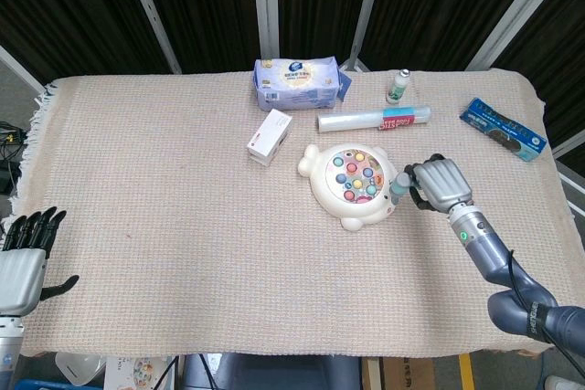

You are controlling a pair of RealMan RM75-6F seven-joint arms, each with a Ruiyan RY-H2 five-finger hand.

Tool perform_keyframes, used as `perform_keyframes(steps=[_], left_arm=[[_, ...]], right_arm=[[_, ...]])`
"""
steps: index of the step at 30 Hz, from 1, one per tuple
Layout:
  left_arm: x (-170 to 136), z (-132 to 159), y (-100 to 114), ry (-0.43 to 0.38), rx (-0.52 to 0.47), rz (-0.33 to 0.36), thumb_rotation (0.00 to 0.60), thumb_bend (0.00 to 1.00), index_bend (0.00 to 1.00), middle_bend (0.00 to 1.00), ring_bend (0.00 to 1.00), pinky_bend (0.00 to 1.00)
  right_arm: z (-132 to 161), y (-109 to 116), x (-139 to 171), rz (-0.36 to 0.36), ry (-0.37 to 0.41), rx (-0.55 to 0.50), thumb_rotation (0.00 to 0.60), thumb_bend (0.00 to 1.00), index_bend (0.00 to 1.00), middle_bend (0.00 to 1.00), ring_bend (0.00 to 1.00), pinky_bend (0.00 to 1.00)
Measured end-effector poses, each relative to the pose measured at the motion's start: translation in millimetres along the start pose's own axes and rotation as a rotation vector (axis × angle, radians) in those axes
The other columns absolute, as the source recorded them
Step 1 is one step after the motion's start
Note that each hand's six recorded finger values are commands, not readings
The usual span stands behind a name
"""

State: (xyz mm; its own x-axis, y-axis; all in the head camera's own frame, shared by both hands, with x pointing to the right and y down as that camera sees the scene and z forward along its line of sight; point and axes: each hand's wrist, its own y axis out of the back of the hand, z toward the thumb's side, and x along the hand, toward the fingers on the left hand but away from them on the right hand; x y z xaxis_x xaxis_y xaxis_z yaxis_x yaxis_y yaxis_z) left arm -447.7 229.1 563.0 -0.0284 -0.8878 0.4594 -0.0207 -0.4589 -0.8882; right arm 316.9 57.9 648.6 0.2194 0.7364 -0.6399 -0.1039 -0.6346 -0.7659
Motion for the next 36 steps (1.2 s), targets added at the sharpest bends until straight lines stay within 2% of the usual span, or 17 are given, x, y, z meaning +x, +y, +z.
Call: perform_keyframes(steps=[9, 20, 26, 34, 36], left_arm=[[-3, 4, 3, -0.006, 0.006, 0.007, 0.6, 0.13, 0.0, 0.0, 0.0, 0.0], [-7, 4, 6, 0.002, 0.015, 0.009, 0.6, 0.13, 0.0, 0.0, 0.0, 0.0], [-7, 7, 7, -0.001, 0.016, 0.009, 0.6, 0.13, 0.0, 0.0, 0.0, 0.0], [-6, 7, 7, -0.002, 0.016, 0.011, 0.6, 0.13, 0.0, 0.0, 0.0, 0.0], [-6, 7, 6, -0.002, 0.015, 0.01, 0.6, 0.13, 0.0, 0.0, 0.0, 0.0]], right_arm=[[-32, -44, 6, 0.031, -0.053, -0.064, 0.6, 0.73, 0.81, 0.74, 0.45, 0.22], [-65, -82, 0, 0.043, -0.117, -0.148, 0.6, 0.73, 0.63, 0.59, 0.32, 0.14], [-74, -92, 3, 0.056, -0.132, -0.17, 0.6, 0.73, 0.51, 0.5, 0.24, 0.11], [-78, -97, 7, 0.063, -0.134, -0.183, 0.6, 0.73, 0.42, 0.46, 0.19, 0.08], [-79, -98, 7, 0.065, -0.137, -0.186, 0.6, 0.69, 0.41, 0.45, 0.18, 0.07]])
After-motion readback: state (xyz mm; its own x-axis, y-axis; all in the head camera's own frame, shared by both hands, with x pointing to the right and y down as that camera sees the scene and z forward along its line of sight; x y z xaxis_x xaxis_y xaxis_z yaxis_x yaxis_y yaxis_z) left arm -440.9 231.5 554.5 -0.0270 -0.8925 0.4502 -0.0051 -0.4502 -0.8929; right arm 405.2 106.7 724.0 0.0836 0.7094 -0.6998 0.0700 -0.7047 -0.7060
